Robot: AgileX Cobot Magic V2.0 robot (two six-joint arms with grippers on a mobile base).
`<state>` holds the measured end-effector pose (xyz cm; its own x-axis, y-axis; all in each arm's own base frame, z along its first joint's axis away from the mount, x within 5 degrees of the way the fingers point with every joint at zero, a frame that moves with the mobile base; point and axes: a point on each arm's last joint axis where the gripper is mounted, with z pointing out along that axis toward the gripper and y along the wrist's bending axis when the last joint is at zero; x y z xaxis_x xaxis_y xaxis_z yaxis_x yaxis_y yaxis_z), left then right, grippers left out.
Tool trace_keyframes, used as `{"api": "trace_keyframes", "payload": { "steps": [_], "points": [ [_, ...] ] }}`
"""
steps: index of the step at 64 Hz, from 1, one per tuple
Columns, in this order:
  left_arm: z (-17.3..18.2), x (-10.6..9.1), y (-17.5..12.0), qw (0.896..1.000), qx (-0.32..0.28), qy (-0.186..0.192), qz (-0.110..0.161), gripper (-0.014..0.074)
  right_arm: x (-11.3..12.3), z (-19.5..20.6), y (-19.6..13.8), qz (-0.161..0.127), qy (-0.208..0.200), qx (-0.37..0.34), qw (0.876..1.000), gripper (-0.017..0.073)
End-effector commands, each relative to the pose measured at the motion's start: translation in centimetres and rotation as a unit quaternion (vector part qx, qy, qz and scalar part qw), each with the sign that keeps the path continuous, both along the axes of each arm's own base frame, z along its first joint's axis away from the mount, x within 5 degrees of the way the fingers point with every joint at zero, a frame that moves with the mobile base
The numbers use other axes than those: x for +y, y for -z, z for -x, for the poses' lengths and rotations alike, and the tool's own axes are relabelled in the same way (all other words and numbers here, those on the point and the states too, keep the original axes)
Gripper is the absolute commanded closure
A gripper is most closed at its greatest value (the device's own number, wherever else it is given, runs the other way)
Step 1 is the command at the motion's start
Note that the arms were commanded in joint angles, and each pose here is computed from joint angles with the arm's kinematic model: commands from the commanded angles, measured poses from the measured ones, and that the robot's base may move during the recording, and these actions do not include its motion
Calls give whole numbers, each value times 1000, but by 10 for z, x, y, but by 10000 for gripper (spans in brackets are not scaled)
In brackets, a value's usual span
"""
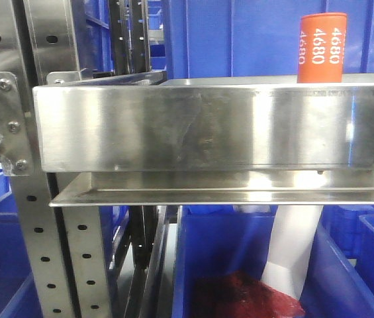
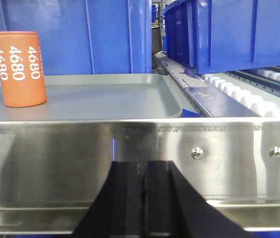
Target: Grab orange capacitor from left shelf to right conveyor
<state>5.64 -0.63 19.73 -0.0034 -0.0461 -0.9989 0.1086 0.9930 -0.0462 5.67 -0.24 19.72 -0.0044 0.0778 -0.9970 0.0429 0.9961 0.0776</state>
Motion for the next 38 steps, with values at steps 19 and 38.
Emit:
{"api": "trace_keyframes", "payload": {
  "steps": [19, 38],
  "points": [
    [1, 1, -10, 999, -52, -3, 7, 720, 0, 2, -10, 4, 0, -55, 998, 508],
    [1, 1, -10, 999, -52, -3, 7, 720, 0, 2, -10, 4, 0, -55, 998, 508]
  ]
}}
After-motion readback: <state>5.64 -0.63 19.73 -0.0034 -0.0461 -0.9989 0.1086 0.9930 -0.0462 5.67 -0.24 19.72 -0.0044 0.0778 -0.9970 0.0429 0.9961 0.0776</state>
